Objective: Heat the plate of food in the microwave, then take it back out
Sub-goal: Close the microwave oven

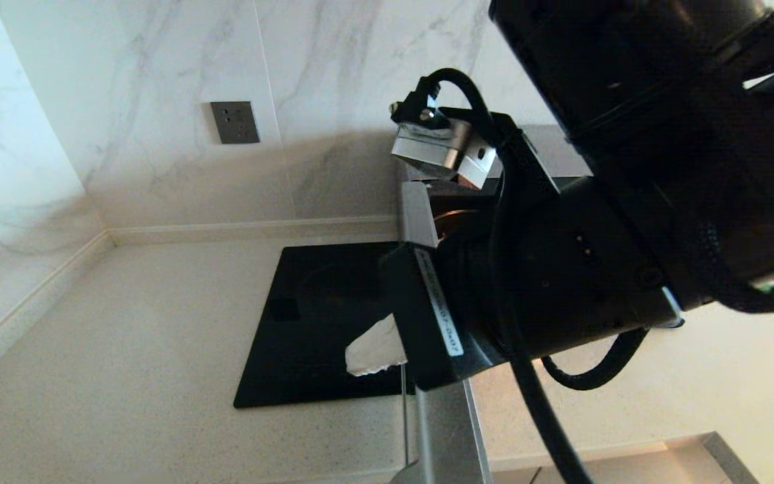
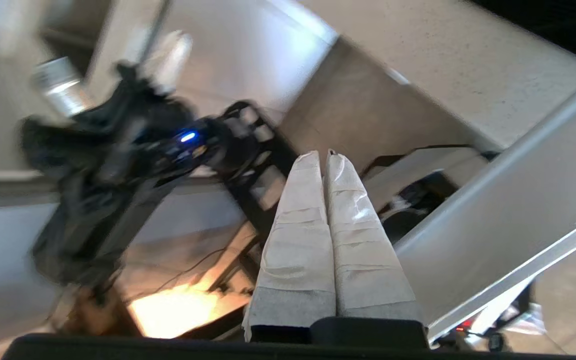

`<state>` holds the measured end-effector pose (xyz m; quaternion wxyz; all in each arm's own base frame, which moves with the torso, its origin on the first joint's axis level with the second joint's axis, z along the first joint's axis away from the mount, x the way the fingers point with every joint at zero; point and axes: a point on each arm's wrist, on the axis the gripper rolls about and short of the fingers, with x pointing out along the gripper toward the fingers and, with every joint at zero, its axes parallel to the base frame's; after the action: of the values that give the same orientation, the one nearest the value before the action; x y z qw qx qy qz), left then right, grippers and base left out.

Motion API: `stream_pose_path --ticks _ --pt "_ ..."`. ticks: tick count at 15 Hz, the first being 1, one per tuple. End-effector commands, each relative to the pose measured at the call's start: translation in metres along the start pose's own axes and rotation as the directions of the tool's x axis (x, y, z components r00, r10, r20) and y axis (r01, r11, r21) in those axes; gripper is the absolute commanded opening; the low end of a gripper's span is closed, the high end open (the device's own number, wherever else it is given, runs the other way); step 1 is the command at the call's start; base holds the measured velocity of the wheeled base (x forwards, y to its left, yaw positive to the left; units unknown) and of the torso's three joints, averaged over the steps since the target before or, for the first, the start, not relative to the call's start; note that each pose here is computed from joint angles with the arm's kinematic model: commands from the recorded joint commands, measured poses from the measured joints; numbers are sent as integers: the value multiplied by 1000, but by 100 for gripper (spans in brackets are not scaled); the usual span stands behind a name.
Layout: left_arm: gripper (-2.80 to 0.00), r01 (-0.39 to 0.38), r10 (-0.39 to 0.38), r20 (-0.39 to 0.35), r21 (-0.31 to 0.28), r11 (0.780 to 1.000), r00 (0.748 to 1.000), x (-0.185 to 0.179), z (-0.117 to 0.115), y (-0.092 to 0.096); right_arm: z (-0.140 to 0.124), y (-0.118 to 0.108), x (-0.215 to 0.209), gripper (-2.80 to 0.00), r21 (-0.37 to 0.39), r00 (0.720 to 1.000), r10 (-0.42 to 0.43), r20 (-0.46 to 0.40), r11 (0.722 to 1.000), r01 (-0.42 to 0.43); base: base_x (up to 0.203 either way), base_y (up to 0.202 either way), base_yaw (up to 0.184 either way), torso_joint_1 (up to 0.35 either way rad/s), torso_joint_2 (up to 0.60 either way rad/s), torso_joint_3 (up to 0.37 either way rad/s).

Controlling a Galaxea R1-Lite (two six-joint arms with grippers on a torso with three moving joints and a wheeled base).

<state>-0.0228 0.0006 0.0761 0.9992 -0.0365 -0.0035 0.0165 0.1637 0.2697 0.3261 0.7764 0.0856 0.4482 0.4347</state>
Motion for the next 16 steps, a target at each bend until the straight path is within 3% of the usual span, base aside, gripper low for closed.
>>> stream_pose_path --ticks 1,4,7,16 --pt "-280 -1 1 -1 -1 1000 1000 0 0 0 -2 1 15 -280 -1 996 -88 11 996 88 0 0 0 0 0 0" --pt "-280 0 0 0 -1 1000 1000 0 0 0 -2 0 16 -280 -1 989 -144 42 990 144 0 0 0 0 0 0" --pt "-280 -1 1 -1 -1 1000 1000 0 0 0 0 -3 12 -280 14 955 -268 127 963 268 0 0 0 0 0 0" --pt "-280 -1 1 -1 -1 1000 1000 0 0 0 -3 -6 -18 -280 48 925 -336 179 942 333 0 0 0 0 0 0"
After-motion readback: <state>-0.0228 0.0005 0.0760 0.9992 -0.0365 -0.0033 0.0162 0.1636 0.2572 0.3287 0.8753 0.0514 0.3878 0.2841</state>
